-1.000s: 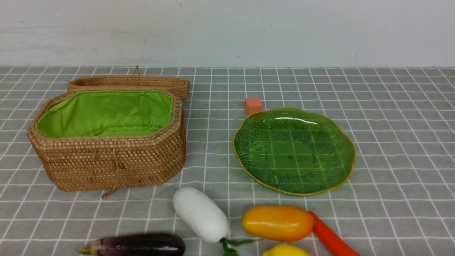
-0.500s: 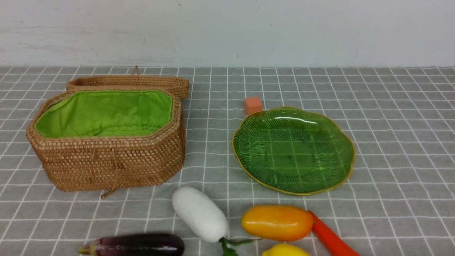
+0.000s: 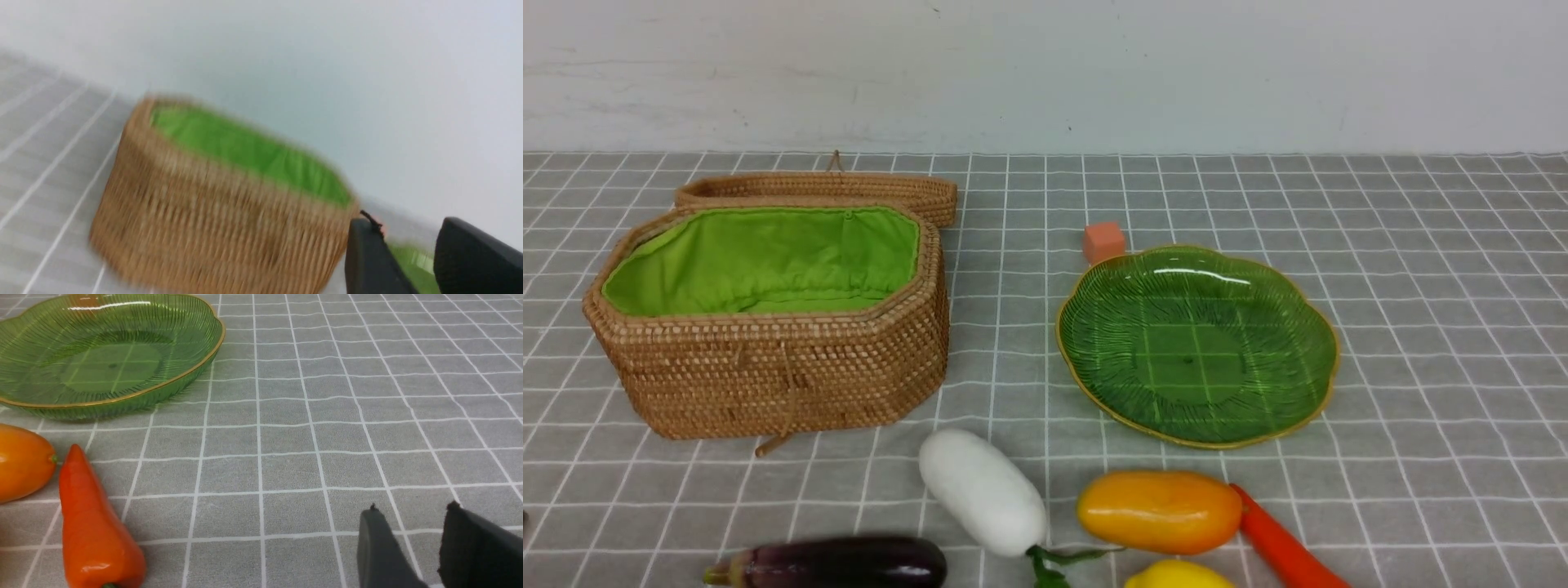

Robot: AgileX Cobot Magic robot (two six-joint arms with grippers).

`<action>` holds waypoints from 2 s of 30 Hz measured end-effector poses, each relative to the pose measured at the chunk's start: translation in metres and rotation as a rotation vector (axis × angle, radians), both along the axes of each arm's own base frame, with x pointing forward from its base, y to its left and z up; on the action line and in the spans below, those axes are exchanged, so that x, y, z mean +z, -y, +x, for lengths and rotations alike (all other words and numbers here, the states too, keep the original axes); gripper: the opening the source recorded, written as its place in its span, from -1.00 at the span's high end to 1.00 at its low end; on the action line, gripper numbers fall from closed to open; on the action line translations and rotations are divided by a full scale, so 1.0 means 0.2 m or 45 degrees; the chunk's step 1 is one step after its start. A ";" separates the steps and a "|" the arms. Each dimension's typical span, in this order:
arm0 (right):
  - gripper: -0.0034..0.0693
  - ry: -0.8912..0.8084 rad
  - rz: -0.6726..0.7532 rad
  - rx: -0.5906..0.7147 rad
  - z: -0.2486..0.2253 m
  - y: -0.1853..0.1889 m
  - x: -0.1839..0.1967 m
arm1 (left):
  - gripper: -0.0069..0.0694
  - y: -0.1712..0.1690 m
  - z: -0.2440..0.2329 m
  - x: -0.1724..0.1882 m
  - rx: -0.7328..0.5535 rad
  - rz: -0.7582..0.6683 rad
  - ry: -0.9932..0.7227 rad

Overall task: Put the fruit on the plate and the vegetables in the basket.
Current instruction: Use the left arm to grab an eggplant and put it into the left basket

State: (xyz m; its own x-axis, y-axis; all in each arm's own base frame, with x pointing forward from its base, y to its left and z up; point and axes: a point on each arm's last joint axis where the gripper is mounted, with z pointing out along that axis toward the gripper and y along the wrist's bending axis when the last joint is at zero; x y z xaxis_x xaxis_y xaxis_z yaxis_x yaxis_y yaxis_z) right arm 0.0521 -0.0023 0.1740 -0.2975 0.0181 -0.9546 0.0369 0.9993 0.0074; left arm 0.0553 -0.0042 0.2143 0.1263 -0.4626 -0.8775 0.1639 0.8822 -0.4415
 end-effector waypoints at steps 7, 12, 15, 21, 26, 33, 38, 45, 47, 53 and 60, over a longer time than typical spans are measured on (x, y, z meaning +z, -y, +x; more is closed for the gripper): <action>0.24 0.000 0.000 0.000 0.00 0.00 0.00 | 0.20 0.00 -0.11 0.43 -0.024 0.018 0.167; 0.24 0.000 0.000 0.000 0.00 0.00 0.00 | 0.20 0.01 -0.06 0.71 -0.008 0.231 -0.041; 0.24 0.000 0.000 0.000 0.00 0.00 0.00 | 0.20 0.02 0.06 0.67 -0.030 0.346 -0.361; 0.24 0.001 0.000 0.000 0.00 0.00 0.00 | 0.20 0.06 0.23 0.52 -0.131 0.464 -0.715; 0.24 0.001 0.000 0.000 0.00 0.00 0.00 | 0.19 0.14 0.37 0.37 -0.249 0.588 -0.952; 0.24 0.001 0.000 0.000 0.00 0.00 0.00 | -0.02 0.28 0.53 0.23 -0.476 0.925 -1.167; 0.24 0.001 0.000 0.000 0.00 0.00 0.00 | -0.46 0.40 0.56 0.11 -0.789 1.487 -1.134; 0.24 0.001 0.002 -0.001 0.00 0.00 0.00 | -0.89 0.53 0.64 -0.04 -1.027 1.947 -0.958; 0.24 0.001 0.003 -0.001 0.00 0.00 0.00 | -0.91 0.55 0.68 -0.09 -1.058 2.015 -0.930; 0.24 0.001 0.003 -0.001 0.00 0.00 0.00 | -0.78 0.61 0.78 -0.27 -1.133 2.107 -0.947; 0.24 0.001 0.002 -0.001 0.00 0.00 0.00 | -0.11 0.64 0.83 -0.25 -1.075 2.034 -1.082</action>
